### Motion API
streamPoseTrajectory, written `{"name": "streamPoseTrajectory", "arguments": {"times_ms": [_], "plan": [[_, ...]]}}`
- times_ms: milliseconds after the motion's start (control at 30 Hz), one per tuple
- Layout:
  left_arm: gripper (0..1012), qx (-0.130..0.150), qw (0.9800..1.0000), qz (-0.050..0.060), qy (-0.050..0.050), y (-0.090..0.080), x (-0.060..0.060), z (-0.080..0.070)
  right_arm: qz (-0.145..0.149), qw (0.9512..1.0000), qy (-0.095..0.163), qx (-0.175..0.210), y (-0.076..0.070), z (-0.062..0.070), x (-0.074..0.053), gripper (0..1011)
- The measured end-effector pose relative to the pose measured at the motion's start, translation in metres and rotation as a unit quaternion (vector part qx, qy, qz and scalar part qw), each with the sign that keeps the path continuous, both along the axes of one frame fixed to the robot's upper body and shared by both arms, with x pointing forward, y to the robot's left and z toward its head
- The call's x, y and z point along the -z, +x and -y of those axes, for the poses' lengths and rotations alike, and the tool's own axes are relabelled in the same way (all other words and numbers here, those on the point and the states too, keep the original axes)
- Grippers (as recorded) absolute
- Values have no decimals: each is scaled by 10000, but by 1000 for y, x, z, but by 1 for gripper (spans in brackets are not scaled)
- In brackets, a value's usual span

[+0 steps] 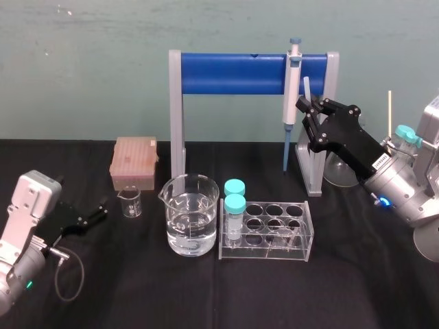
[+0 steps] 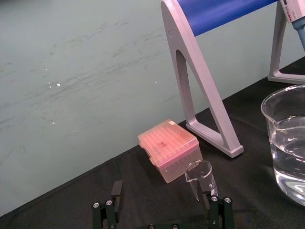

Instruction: Pick up the stirring rod with one hand, then place it down.

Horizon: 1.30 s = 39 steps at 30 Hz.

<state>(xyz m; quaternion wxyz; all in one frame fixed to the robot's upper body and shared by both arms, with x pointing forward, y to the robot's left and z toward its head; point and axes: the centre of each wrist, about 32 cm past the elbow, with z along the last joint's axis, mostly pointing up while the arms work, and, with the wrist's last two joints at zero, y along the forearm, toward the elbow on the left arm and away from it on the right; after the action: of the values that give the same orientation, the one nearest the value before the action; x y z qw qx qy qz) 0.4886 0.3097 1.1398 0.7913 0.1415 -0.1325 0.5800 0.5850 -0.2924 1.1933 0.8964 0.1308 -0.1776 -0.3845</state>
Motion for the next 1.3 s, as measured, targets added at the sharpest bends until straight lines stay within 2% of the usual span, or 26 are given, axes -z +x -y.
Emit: {"name": "streamPoseTrajectory", "arguments": {"times_ms": [433, 933, 1300], "plan": [[1000, 1, 10000, 0, 0, 0, 0, 0, -64, 9999, -35, -100, -1, -1, -4, 67], [1000, 0, 10000, 0, 0, 0, 0, 0, -543, 9975, -49, -458, -12, -7, -1, 67], [1000, 0, 10000, 0, 0, 0, 0, 0, -885, 9940, -71, -640, -12, -8, 5, 67]]}}
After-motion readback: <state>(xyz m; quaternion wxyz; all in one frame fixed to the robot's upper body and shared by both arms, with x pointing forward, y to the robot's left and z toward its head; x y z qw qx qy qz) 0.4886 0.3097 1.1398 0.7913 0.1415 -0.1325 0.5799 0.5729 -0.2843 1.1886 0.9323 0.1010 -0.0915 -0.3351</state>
